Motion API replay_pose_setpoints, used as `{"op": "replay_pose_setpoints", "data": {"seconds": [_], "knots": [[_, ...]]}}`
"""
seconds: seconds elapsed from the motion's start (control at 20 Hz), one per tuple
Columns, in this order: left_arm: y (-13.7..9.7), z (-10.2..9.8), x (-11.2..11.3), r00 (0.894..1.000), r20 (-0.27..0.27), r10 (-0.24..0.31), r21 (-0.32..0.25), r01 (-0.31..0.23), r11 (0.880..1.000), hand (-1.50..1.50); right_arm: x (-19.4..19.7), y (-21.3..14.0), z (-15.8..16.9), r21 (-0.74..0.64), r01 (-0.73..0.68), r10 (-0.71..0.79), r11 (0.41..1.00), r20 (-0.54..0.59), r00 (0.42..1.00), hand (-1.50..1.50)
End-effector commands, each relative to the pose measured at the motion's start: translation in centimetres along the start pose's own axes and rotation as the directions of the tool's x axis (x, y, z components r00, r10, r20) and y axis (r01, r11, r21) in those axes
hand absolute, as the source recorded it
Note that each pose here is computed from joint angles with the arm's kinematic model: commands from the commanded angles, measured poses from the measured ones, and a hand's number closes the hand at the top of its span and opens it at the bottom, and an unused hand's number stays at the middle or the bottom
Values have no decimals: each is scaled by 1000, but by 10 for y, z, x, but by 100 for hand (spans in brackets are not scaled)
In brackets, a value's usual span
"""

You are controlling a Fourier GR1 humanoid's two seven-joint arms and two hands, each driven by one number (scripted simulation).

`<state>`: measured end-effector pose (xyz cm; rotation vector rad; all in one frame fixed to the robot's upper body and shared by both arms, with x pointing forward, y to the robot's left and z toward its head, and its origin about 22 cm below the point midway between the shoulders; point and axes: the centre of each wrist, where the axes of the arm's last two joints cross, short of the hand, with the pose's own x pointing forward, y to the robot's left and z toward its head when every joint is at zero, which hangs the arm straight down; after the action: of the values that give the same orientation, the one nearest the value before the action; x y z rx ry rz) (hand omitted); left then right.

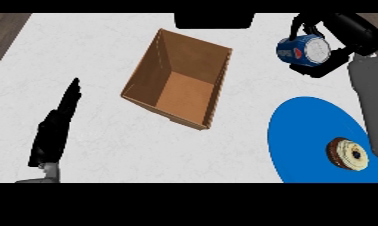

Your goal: Pick the can from the plate and place it in the cardboard box

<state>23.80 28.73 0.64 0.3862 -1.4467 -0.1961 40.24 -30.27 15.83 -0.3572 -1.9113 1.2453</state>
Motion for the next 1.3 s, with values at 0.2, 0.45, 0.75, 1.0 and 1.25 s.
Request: {"op": "replay_pose_setpoints", "data": {"seconds": [0.2, 0.45, 0.75, 1.0, 1.25], "knots": [[0, -4, 3, 1000, 7, 4, 6, -5, 1000, 0, 58, -14, -32, 5, 153, -152, 988, 159, 975, 150], [-4, 5, -16, 1000, 5, 7, -14, -7, 1000, 0, 126, -10, -62, 24, 145, -147, 989, 149, 978, 150], [-17, -10, 12, 1000, 18, 4, -6, -4, 1000, 0, 164, 22, -102, 54, 128, -133, 990, 104, 986, 150], [-8, 1, 1, 1000, 13, -11, -3, 11, 1000, 0, 184, 44, -130, 136, 102, -111, 986, 61, 992, 150], [-17, 0, 12, 1000, 16, 8, -19, -8, 1000, 0, 175, 109, -143, 165, 62, -67, 984, 23, 997, 150]]}}
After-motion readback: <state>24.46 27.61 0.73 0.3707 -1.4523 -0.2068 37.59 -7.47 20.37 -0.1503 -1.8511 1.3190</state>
